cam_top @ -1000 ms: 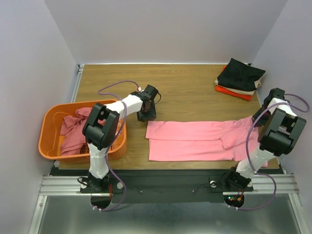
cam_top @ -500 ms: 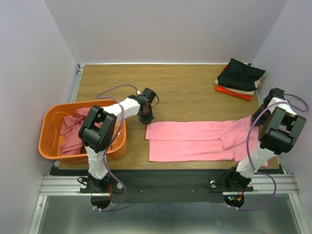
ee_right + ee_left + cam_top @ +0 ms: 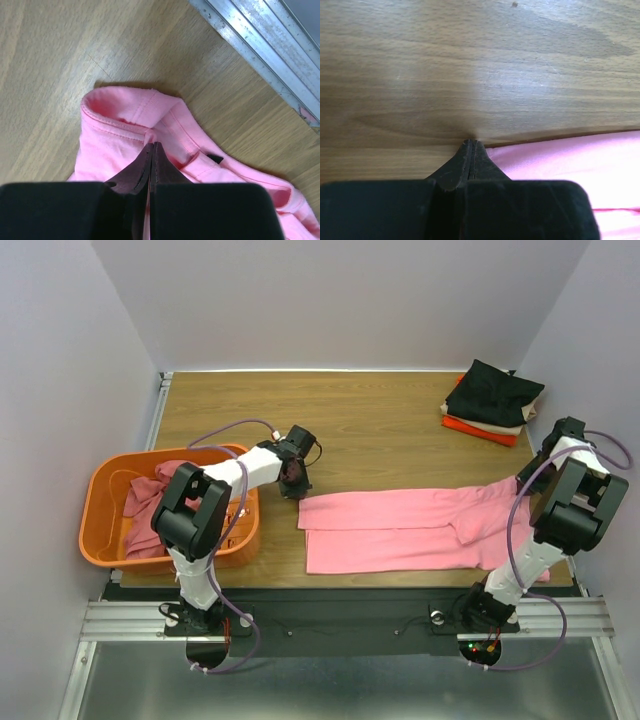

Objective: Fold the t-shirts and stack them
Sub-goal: Fold the tshirt

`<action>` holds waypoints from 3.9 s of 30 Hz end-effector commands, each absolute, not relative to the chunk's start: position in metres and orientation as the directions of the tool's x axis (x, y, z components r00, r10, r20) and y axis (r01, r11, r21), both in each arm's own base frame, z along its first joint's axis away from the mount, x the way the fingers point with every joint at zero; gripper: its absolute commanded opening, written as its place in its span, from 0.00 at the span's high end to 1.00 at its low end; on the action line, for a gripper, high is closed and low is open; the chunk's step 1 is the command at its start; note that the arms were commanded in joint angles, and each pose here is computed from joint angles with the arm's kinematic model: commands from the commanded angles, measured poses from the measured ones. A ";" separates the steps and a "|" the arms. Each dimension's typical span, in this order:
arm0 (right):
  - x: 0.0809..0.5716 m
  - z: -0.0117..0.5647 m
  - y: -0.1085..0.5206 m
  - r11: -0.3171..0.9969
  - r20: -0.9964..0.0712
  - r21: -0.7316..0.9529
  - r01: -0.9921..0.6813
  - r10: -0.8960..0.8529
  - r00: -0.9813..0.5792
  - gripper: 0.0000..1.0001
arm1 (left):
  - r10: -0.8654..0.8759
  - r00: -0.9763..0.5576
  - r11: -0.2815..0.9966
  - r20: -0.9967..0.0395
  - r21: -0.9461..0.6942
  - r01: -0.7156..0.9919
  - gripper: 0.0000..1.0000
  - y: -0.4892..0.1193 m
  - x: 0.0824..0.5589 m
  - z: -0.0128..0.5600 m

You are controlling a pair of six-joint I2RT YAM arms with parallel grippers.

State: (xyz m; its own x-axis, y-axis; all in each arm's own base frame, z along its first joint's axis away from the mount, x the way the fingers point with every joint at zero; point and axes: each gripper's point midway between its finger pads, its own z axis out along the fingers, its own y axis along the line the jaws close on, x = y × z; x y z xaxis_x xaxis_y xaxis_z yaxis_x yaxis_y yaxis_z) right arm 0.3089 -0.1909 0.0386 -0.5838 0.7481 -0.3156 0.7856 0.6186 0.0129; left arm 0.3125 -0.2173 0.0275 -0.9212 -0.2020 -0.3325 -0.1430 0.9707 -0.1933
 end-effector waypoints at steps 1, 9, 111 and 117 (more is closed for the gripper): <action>0.325 0.057 -0.206 0.600 -0.374 0.032 0.800 0.749 -0.547 1.00 | -0.240 -0.898 0.965 -0.369 -0.189 -0.181 1.00 -0.207 0.311 0.045; 0.325 0.067 -0.211 0.590 -0.401 0.021 0.807 0.745 -0.533 1.00 | -0.268 -0.885 0.960 -0.381 -0.180 -0.214 1.00 -0.203 0.313 0.049; 0.366 0.079 0.002 0.921 -0.374 0.224 0.319 0.384 -0.844 0.50 | -0.251 -0.796 0.968 -0.551 -0.157 -0.196 0.55 -0.225 0.463 0.088; 0.359 0.070 0.012 0.918 -0.340 0.265 0.295 0.376 -0.862 0.52 | -0.215 -0.799 0.976 -0.561 -0.161 -0.149 0.55 -0.244 0.461 0.098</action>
State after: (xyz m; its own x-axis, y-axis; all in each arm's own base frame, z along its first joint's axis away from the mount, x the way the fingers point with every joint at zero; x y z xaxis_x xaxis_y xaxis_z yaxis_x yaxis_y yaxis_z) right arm 0.3550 0.0046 0.0550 -0.8668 0.3956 -0.3035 0.3442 0.9151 0.2099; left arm 0.4556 -0.2312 0.0546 -0.8356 -0.2330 -0.4976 -0.1898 0.9723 -0.1365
